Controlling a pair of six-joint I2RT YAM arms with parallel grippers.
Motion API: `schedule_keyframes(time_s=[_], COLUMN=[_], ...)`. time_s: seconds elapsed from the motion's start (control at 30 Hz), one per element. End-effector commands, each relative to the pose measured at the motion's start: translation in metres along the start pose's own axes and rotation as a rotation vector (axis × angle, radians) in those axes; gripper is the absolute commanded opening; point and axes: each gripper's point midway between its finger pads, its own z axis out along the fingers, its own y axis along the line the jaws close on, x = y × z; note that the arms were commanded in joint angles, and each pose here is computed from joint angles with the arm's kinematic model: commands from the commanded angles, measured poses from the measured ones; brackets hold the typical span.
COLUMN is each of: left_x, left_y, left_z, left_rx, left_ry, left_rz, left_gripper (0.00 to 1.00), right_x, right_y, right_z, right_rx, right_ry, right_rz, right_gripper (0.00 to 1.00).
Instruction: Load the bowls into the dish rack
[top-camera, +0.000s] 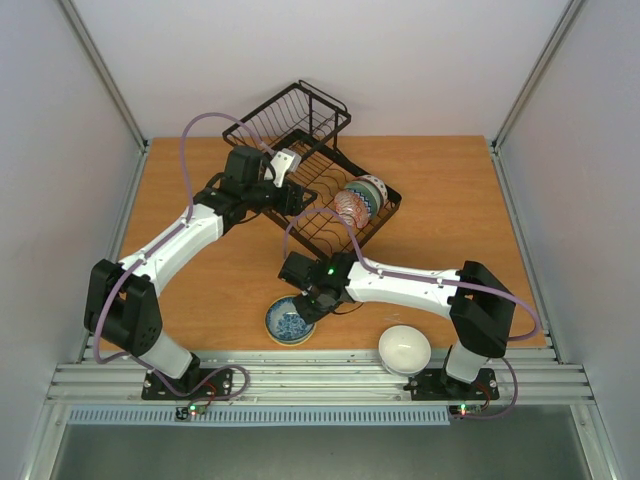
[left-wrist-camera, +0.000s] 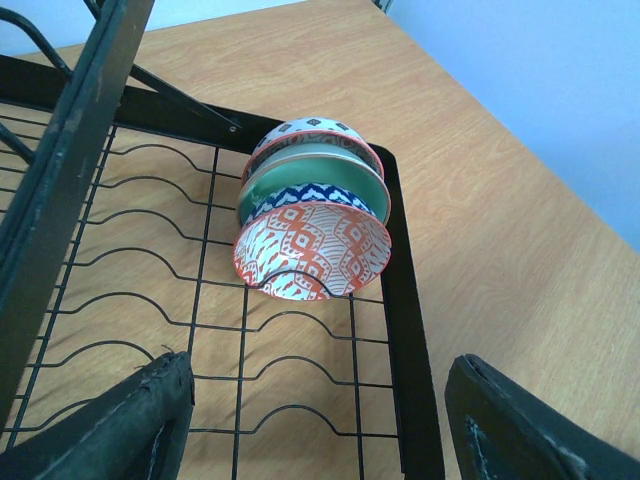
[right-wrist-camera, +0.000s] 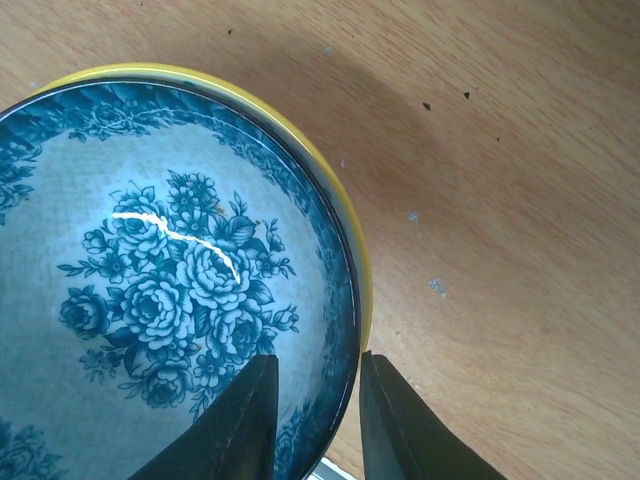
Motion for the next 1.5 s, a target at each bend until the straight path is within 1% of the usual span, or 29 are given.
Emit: schedule_keyframes(time_s=[0.0,0.17,0.23,0.37,0.73,1.0,1.2,1.33,1.47], left_x=[-0.014,-0.014,-0.014,-0.014,-0.011,-0.009,-0.010,-0.008,-0.005], left_y=[-0.002,-0.002,-0.002,-0.002,-0.003,-0.006,-0.011,-0.016,-0.021], left_z=[-0.004,-0.004,-0.004,-0.004,-0.001,0.002,0.000,0.001,0.003], left_rx=[0.014,0.012,0.013,0.012,0.030,0.055,0.074,0.108,0.148], left_ry=[-0.055,-0.058,-0.057,-0.058,-0.041,-0.023,-0.025,-0.017,-0.002], left_rz=[0.011,0.012,0.010,0.011,0.006,0.001,0.007,0.011,0.009], left_gripper=[0.70,0.70,0.70,0.70,0.70,0.70,0.70,0.70,0.70], right_x=[0.000,0.001,0.001,0.001,-0.020,-0.044,-0.056,-0.060,-0.065], right_y=[0.002,0.002,0.002,0.001,-0.010,-0.022,-0.026,-0.042,-0.076], right_z=[-0.003,-0.001,-0.001,-0.003,-0.046,-0.086,-0.106,-0.123,-0.142], right_rx=[0.023,0.024,0.022,0.031,0.075,0.136,0.160,0.209,0.252], right_ry=[-0.006,0.003,0.004,-0.003,-0.147,-0.293,-0.352,-0.385,-0.415], right_rz=[0.004,0.003,0.002,0.003,0.004,0.008,-0.020,-0.006,0.041], right_gripper=[0.23,0.19,0.16,0.02,0.01,0.01,0.01,0.01,0.01])
